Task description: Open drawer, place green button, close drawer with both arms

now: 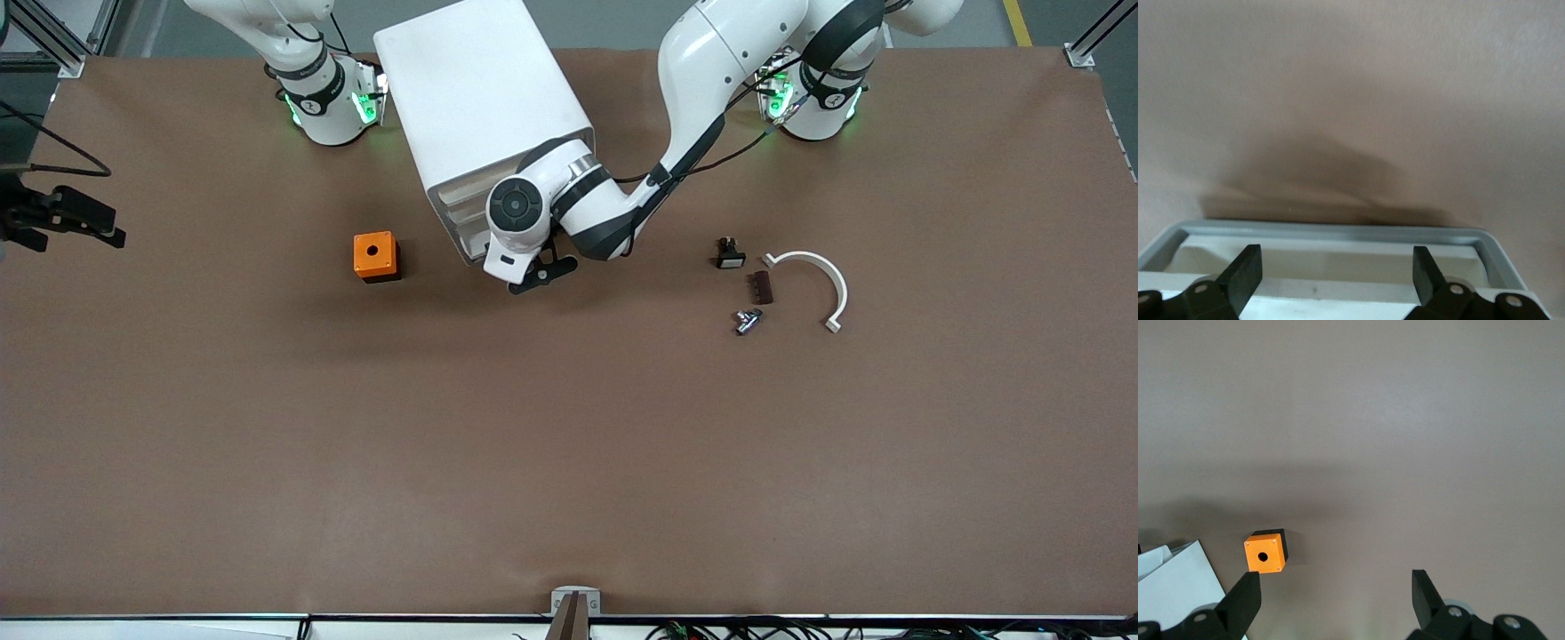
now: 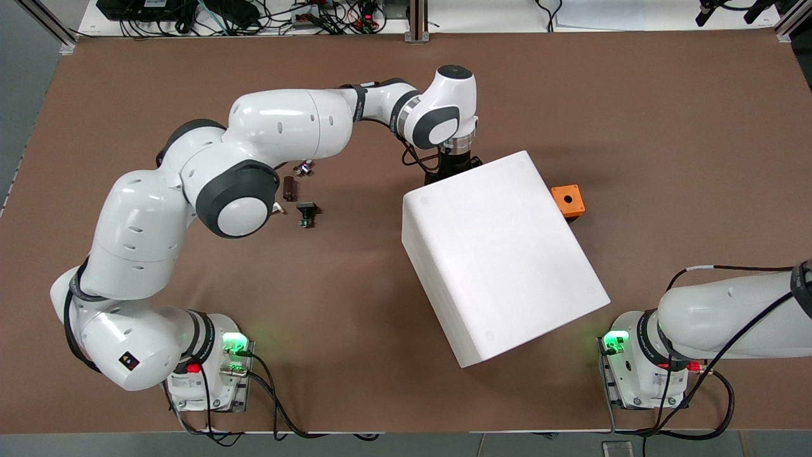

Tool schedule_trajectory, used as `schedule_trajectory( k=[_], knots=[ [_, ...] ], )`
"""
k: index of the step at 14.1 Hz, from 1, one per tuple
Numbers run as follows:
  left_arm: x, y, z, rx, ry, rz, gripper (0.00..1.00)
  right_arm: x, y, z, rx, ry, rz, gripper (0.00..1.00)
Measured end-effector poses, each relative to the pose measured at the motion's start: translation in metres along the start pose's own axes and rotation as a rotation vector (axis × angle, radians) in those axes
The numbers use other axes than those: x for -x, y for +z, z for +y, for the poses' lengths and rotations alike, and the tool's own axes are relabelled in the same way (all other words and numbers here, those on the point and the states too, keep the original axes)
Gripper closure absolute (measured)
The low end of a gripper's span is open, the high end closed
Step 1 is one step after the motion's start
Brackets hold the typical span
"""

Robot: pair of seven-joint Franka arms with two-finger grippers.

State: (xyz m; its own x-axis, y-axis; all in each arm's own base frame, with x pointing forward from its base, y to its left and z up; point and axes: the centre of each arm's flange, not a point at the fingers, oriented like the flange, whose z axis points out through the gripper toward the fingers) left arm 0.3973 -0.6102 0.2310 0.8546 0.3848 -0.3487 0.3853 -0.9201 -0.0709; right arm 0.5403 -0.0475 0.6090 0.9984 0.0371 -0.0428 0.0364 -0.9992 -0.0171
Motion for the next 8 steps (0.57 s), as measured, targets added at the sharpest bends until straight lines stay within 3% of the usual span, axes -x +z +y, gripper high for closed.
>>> schedule_trajectory(
  k=[8],
  knots=[
    [0.006, 0.004, 0.000, 0.021, -0.063, -0.124, 0.00, 0.017, -0.003, -0.021, 0.002, -0.032, 0.043, 0.00]
  ],
)
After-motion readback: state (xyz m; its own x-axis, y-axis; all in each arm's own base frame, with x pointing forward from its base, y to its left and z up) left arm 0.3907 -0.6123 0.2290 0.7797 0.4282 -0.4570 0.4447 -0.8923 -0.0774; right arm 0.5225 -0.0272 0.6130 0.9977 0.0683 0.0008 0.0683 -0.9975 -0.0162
